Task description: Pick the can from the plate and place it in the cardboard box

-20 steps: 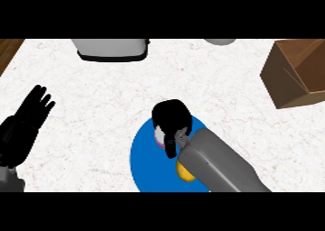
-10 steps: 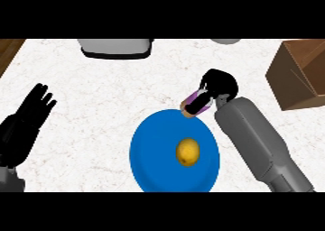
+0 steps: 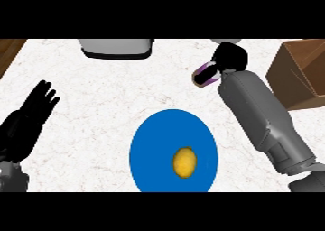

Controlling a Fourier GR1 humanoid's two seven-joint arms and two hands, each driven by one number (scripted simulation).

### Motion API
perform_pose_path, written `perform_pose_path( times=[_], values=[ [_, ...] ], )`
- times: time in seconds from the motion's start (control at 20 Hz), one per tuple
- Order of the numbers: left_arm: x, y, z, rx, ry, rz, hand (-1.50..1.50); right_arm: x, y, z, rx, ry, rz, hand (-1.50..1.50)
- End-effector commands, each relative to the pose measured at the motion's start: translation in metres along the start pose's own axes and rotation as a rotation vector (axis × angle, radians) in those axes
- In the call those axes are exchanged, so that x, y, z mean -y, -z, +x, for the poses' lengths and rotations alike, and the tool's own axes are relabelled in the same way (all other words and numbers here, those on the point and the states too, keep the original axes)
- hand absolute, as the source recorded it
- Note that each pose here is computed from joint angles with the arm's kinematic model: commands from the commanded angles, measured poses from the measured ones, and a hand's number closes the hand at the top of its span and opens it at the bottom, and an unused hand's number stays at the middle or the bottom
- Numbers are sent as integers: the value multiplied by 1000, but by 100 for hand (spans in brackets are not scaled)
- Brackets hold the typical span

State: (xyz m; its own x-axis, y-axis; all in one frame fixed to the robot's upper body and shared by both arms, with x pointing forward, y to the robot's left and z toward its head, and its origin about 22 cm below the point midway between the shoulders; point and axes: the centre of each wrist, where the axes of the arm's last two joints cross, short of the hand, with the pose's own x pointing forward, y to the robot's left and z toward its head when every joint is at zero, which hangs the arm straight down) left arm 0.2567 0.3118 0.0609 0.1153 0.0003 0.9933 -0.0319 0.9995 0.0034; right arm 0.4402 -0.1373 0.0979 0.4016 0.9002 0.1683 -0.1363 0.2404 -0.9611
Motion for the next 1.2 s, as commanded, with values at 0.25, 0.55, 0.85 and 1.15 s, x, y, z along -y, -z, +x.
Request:
perform_pose_path(
  times=[0.25, 0.55, 0.85, 1.15],
  values=[
    [-4, -21, -23, -12, 16, 31, 0, 93, -33, 59, 28, 64, -335, 150],
    [-8, -7, -8, -17, -1, 29, 0, 117, -36, 62, -123, 111, -503, 150],
    [-10, -4, -2, -1, 9, 36, 0, 164, -25, 22, -225, 123, -581, 150],
    [-15, -23, -4, -21, 13, 35, 0, 169, 2, -34, -271, 52, -544, 150]
  ],
)
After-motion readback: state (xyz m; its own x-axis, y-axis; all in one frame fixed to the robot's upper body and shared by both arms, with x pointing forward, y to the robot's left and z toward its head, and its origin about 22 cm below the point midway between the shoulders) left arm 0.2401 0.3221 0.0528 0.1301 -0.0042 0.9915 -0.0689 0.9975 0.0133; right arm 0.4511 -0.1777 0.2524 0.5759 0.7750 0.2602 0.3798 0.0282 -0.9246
